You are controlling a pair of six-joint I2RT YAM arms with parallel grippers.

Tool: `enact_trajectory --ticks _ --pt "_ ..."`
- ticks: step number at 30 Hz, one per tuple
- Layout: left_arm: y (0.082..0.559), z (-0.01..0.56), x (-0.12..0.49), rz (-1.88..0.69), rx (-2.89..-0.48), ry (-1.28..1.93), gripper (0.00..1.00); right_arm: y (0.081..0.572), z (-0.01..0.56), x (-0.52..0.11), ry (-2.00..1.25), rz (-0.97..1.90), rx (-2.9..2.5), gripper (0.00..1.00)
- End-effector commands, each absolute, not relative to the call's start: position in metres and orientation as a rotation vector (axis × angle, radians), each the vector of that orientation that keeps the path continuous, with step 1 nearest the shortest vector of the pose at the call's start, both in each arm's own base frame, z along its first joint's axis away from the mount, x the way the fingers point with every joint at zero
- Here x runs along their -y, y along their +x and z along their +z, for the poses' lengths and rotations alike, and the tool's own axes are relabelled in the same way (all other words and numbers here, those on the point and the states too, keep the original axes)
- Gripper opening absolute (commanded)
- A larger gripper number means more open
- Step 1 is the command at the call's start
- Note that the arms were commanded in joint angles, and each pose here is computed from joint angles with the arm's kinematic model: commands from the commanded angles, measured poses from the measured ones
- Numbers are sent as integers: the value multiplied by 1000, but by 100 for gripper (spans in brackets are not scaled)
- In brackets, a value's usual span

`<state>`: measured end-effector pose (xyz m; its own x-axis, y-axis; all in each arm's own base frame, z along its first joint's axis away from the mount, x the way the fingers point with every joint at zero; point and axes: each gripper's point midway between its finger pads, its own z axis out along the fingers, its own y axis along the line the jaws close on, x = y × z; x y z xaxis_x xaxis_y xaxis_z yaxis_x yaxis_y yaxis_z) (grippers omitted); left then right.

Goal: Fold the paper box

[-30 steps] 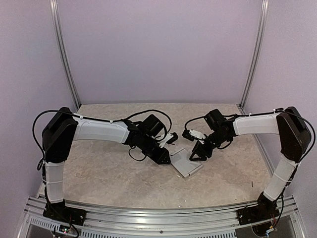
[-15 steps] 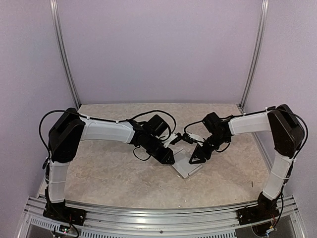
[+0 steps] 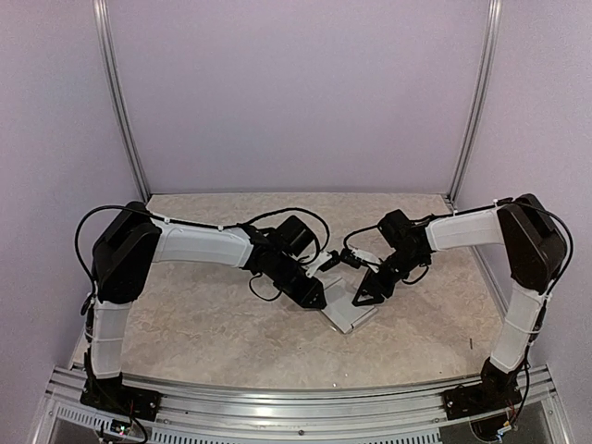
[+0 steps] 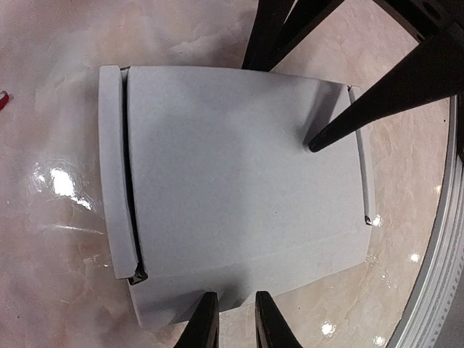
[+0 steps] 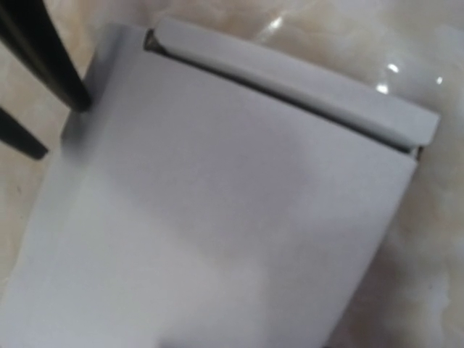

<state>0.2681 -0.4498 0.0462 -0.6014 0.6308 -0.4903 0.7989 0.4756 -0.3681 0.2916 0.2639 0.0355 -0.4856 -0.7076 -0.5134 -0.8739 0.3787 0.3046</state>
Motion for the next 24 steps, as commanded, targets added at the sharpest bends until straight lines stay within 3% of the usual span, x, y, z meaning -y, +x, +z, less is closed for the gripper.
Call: enact_trajectory --ticks 1,15,24 --pt "260 46 448 -844 -2446 1258 18 288 15 -254 -1395 765 -2434 47" --pt "268 17 451 -840 -2490 1262 17 281 1 -251 -1413 782 -2475 46" --pt "257 36 444 -859 -2484 1261 17 281 -2 -248 -1413 768 -2487 46"
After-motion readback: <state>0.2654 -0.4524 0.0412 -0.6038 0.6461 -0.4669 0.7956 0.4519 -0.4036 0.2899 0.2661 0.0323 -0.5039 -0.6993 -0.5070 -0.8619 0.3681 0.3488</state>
